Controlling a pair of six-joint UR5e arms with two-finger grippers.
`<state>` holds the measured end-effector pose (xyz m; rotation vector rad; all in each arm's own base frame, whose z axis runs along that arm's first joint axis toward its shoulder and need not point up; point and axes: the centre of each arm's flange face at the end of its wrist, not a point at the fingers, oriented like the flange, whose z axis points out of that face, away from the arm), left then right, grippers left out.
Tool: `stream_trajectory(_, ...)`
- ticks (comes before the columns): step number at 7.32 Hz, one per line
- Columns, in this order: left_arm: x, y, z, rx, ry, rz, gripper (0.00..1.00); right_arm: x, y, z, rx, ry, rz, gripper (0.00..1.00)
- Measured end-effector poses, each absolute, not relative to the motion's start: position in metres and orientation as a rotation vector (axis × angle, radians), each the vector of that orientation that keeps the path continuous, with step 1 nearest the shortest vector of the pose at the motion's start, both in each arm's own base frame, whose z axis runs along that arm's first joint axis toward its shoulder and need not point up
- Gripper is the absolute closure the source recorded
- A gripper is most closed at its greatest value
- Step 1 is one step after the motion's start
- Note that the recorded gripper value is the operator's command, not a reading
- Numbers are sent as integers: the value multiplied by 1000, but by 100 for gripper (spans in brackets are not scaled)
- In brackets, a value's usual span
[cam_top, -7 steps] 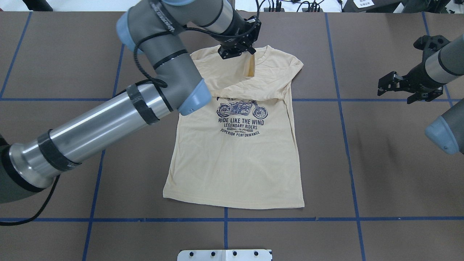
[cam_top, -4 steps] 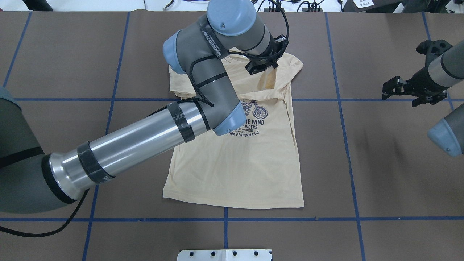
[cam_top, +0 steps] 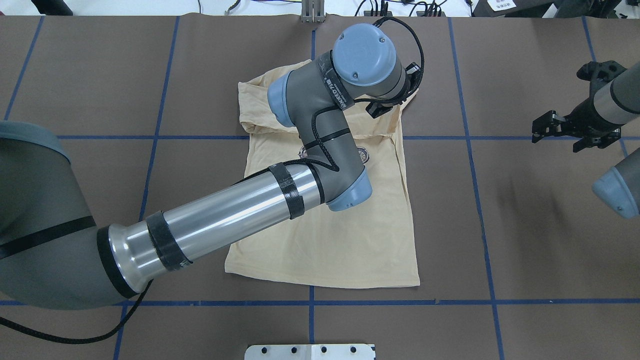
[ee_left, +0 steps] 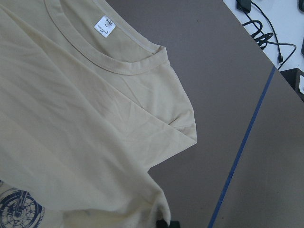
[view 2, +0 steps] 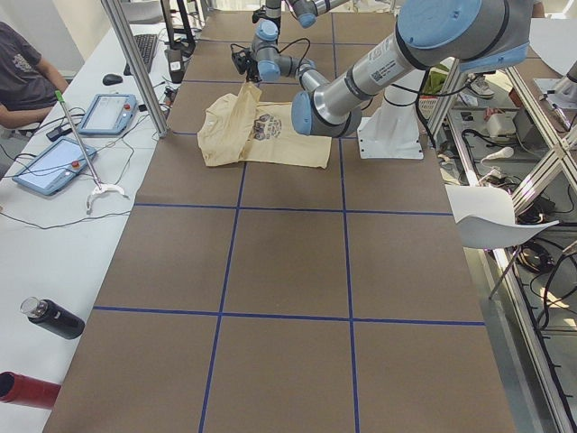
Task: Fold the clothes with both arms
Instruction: 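Release the sleeve and withdraw the left gripper while the right gripper moves to the hem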
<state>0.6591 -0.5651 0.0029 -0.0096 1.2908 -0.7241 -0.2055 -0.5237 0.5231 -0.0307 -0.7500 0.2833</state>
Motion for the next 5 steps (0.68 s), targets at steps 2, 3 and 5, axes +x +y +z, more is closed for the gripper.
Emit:
stream_trajectory(2,662,-563,-9,-8,1312,-755,5,-206,-524,522,-33,-752,289,1)
stream_trajectory(3,659,-562,-19,-8,1330,-753,5,-207,-524,516,-32,-761,298,1)
stream_trajectory(5,639,-546,-20,-44,1374,-681,5,-233,-505,477,-53,-830,375,1)
